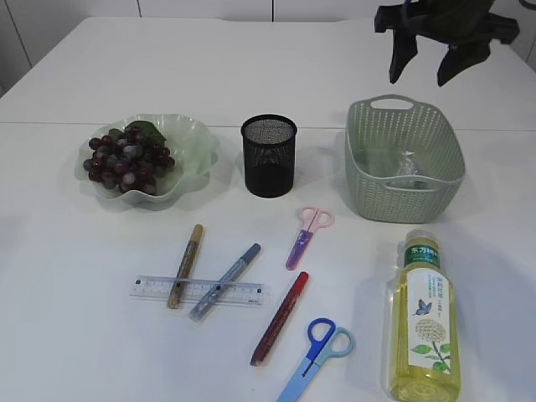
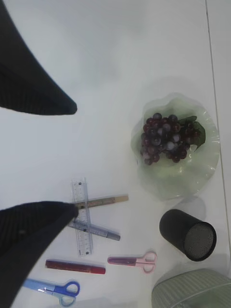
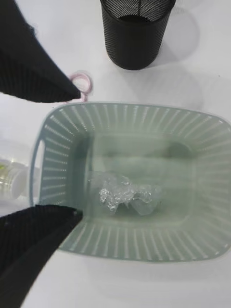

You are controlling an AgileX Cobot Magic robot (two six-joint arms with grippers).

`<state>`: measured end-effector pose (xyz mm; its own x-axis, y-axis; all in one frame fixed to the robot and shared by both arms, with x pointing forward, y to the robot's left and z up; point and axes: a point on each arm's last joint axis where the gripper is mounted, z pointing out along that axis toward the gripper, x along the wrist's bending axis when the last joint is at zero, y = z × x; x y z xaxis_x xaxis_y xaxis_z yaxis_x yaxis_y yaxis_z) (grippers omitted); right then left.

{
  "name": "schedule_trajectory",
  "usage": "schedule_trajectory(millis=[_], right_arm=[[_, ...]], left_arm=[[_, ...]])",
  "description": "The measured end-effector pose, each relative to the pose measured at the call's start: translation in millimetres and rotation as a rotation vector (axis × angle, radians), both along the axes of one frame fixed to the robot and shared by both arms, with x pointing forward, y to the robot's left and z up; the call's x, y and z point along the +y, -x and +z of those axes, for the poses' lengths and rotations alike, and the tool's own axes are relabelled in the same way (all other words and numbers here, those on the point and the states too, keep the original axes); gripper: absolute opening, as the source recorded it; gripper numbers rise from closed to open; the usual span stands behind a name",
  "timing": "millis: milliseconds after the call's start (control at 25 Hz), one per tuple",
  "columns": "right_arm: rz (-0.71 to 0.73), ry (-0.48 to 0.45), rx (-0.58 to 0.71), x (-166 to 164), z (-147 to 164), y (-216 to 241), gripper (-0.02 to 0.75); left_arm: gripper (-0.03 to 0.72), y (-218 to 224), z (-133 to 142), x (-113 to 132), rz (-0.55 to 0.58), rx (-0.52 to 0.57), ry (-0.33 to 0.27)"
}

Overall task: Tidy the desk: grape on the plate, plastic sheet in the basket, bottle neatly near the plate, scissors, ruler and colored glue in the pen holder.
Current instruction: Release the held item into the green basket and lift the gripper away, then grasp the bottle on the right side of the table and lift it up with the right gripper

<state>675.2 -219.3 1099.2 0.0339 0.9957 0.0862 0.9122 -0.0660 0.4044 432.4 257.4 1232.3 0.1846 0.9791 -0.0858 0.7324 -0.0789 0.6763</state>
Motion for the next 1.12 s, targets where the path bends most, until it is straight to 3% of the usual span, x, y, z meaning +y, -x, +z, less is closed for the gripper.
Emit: schedule_trajectory(millis=[520, 880, 1000, 1120], right_arm=[[0.008, 0.004, 0.004, -19, 42, 106, 0.523], [0.009, -0.024, -0.129, -34, 85, 185, 0.524], [-0.014, -0.045, -0.141, -35, 88, 198, 0.524], [-0.054, -0.088, -0.073, -34, 71, 204, 0.524]], left_arm=[[0.415, 0, 0, -2, -0.009, 0.004, 0.018], [0.415, 1, 0, -3, -0.014, 0.006, 0.028], [0.415, 1, 0, -3, -0.016, 0.007, 0.034], [0.415, 1, 0, -3, -0.017, 0.007, 0.036]])
